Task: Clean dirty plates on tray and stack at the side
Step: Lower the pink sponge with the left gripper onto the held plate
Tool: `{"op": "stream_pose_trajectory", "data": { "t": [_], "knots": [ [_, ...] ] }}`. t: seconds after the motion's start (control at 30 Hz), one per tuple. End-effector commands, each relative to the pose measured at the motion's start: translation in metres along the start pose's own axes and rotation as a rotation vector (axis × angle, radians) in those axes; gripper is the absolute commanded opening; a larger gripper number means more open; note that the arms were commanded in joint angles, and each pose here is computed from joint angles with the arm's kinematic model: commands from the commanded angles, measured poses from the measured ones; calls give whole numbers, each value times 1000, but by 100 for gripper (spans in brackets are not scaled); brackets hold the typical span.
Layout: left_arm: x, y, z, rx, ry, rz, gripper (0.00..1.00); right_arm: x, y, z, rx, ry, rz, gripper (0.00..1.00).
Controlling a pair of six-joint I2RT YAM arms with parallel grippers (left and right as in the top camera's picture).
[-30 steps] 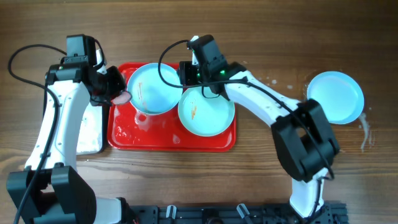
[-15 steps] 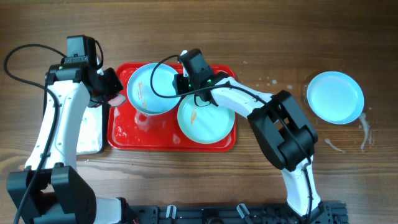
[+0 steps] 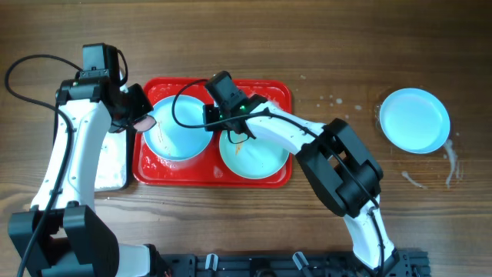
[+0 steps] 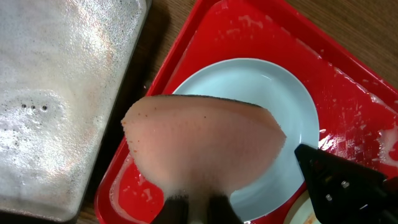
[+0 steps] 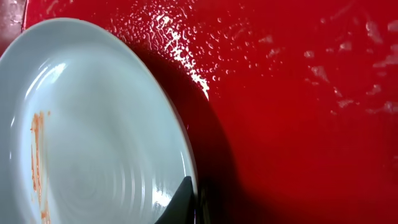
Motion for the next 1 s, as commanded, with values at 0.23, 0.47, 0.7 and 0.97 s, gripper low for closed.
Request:
{"op": "stream_pose_trajectory", "data": {
  "t": [0.23, 0.47, 0.7, 0.97],
  "knots": [
    [1, -2, 4, 8, 12, -8, 4, -7, -28, 7, 119, -11, 77, 5],
    [0, 0, 4, 2, 7, -24, 4, -7, -28, 7, 122, -10, 78, 4],
    [-30, 1, 4, -54, -64, -8, 4, -6, -26, 7, 115, -6, 72, 5],
    [-74, -21, 18, -74, -94, 125, 4, -6, -26, 7, 115, -5, 54, 4]
  ]
}}
Point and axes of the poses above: each gripper's point midway between its finger pads, its own z axis out along the fingers, its own x axis along the line the jaws close on, y = z × x, the point moved 2 cm from there along -z, back along the fingers, and after that the axes turned 13 degrees about -z, right-handed, at the moved point
